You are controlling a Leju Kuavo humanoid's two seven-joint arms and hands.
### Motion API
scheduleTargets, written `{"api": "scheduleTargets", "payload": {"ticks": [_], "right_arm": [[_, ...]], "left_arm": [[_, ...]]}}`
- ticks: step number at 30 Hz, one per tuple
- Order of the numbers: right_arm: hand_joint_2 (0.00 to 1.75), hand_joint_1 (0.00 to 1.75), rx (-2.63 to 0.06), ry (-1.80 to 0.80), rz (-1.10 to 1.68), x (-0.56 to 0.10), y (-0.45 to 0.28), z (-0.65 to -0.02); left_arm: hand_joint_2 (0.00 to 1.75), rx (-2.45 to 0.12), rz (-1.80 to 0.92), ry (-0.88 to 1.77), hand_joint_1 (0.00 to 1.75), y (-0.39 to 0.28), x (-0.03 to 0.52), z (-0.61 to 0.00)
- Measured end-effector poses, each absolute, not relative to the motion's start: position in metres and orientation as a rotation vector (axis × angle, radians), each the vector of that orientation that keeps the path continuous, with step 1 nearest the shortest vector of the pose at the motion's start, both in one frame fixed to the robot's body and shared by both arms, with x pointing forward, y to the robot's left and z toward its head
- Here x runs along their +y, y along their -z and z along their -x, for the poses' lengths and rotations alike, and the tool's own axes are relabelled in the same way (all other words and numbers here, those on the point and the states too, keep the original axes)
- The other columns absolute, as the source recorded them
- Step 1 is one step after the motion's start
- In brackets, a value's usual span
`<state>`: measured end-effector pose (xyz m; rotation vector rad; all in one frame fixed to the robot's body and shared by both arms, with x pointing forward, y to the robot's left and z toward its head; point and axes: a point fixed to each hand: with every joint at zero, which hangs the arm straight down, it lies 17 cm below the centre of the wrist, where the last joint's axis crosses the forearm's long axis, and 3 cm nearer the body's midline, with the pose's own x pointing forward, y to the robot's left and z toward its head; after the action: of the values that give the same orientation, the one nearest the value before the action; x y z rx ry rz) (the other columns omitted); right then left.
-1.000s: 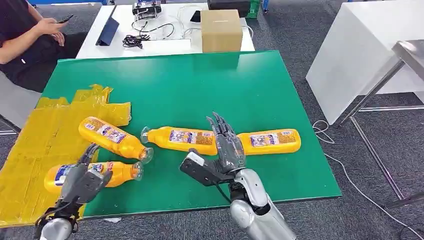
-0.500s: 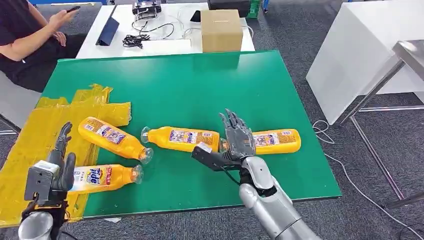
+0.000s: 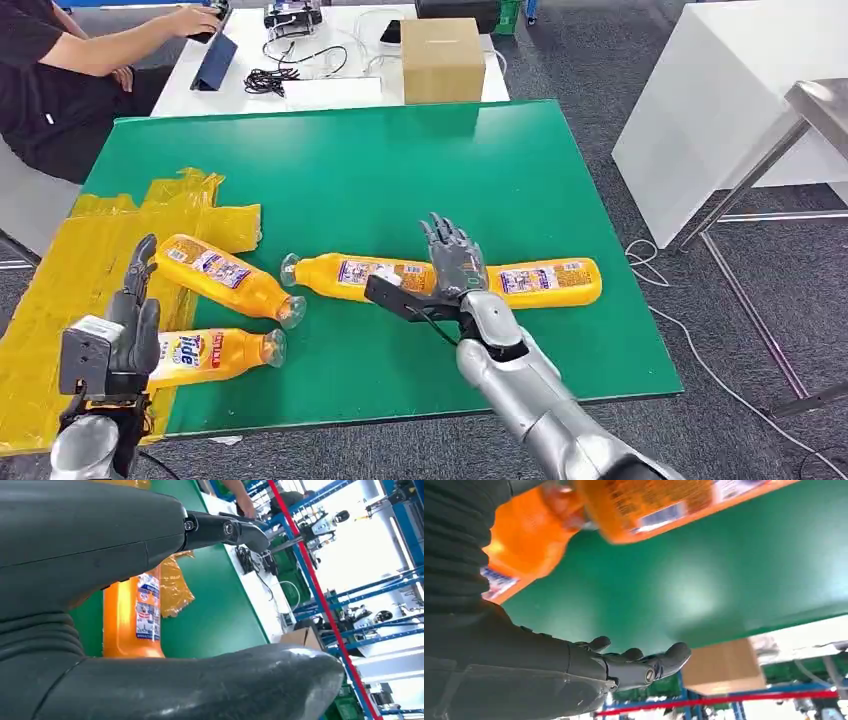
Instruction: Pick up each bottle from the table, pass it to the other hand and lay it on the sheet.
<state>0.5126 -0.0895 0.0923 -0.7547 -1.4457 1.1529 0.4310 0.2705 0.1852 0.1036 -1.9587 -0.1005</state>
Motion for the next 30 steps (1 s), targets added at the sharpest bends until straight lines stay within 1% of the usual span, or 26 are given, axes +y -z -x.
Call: {"api": "scheduleTargets", "payload": {"ticks": [7,23,26,30], "right_arm": [[1.75,0.0,-1.418,-1.173,0.691,-0.066,-0.08,-0.509],[1.75,0.0,-1.382,-1.198,0.673,-0.062,-0.067,-0.506],[1.75,0.0,-1.341,-1.213,0.665,-0.063,-0.058,-0.505],[1.75,0.0,-1.224,-1.283,0.727,-0.072,-0.037,-0.504]], "left_arm": [[0.0,-1.964,-0.092,0.099,0.0,-0.186,0.267,-0.431],[0.0,-1.965,-0.087,0.101,0.0,-0.187,0.265,-0.431],[0.0,-1.966,-0.084,0.096,0.0,-0.187,0.265,-0.431],[0.0,-1.966,-0.08,0.09,0.0,-0.188,0.265,-0.431]]}}
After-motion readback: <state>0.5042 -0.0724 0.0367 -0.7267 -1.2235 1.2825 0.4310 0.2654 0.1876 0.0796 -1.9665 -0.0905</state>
